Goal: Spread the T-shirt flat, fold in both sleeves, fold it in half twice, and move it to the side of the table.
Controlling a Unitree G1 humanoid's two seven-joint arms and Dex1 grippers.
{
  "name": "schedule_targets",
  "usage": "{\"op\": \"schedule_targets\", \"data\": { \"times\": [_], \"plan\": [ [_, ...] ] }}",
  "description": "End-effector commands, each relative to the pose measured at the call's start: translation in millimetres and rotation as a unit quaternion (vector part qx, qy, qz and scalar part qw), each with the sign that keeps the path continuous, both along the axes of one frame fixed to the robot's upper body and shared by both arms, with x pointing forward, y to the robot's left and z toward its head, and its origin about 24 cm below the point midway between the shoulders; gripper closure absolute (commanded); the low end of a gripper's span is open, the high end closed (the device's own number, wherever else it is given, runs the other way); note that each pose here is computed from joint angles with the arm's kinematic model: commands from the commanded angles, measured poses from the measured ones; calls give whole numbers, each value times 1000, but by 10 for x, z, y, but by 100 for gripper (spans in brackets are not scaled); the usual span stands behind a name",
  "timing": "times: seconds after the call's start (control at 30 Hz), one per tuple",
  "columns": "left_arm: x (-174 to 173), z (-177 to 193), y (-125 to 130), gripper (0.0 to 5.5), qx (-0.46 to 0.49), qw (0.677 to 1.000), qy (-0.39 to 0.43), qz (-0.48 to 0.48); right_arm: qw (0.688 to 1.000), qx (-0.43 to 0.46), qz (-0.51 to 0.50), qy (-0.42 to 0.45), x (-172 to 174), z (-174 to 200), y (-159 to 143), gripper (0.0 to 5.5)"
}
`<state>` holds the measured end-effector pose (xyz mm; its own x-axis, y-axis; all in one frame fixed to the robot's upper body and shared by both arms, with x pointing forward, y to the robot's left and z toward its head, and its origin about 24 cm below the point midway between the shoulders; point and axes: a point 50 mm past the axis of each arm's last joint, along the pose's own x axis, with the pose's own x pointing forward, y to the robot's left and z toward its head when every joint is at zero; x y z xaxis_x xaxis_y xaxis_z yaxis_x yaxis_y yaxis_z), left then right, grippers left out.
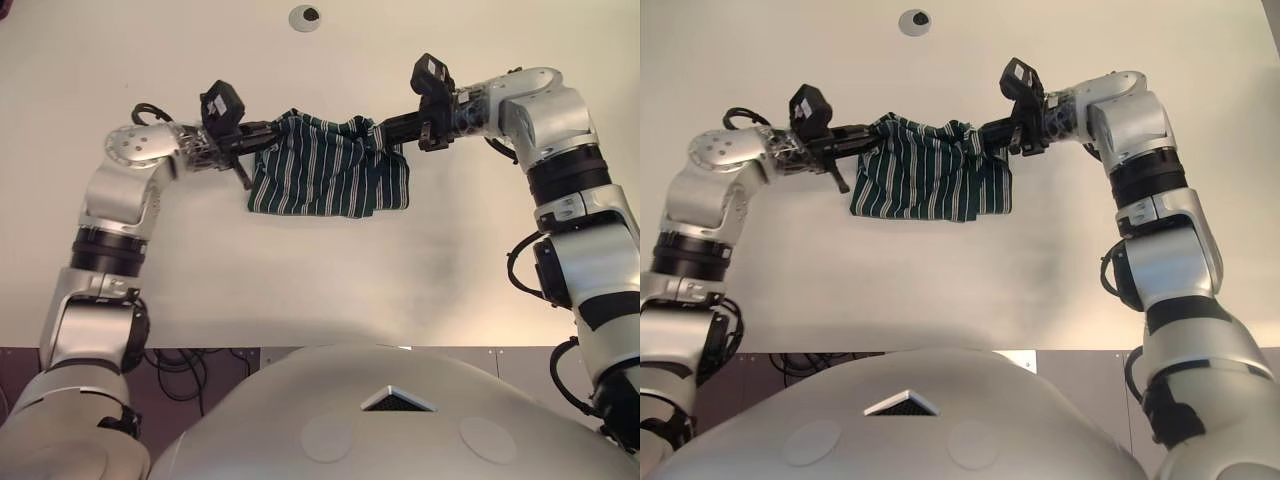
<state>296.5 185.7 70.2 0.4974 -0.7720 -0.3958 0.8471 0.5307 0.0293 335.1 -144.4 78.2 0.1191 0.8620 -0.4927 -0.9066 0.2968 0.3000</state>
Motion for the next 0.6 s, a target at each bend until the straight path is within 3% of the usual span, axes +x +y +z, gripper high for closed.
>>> {"op": "schedule_targets", "data": {
  "times": [0.03,0.17,0.3,0.5,0.6],
  "plan": [
    [153,16,12,548,27,999,-13,23,999,-41,0,-1,34,-18,-7,547],
    [195,-12,58,548,36,998,10,50,997,-77,-14,6,-4,-163,-40,547],
    [115,-85,114,467,41,996,46,62,996,-59,-63,1,69,-120,-45,460],
    [171,-37,142,362,13,993,35,115,995,-38,-91,-9,101,-13,-85,457],
    [215,50,240,362,-8,986,22,163,993,-42,-107,-30,111,83,-214,457]
  ]
}}
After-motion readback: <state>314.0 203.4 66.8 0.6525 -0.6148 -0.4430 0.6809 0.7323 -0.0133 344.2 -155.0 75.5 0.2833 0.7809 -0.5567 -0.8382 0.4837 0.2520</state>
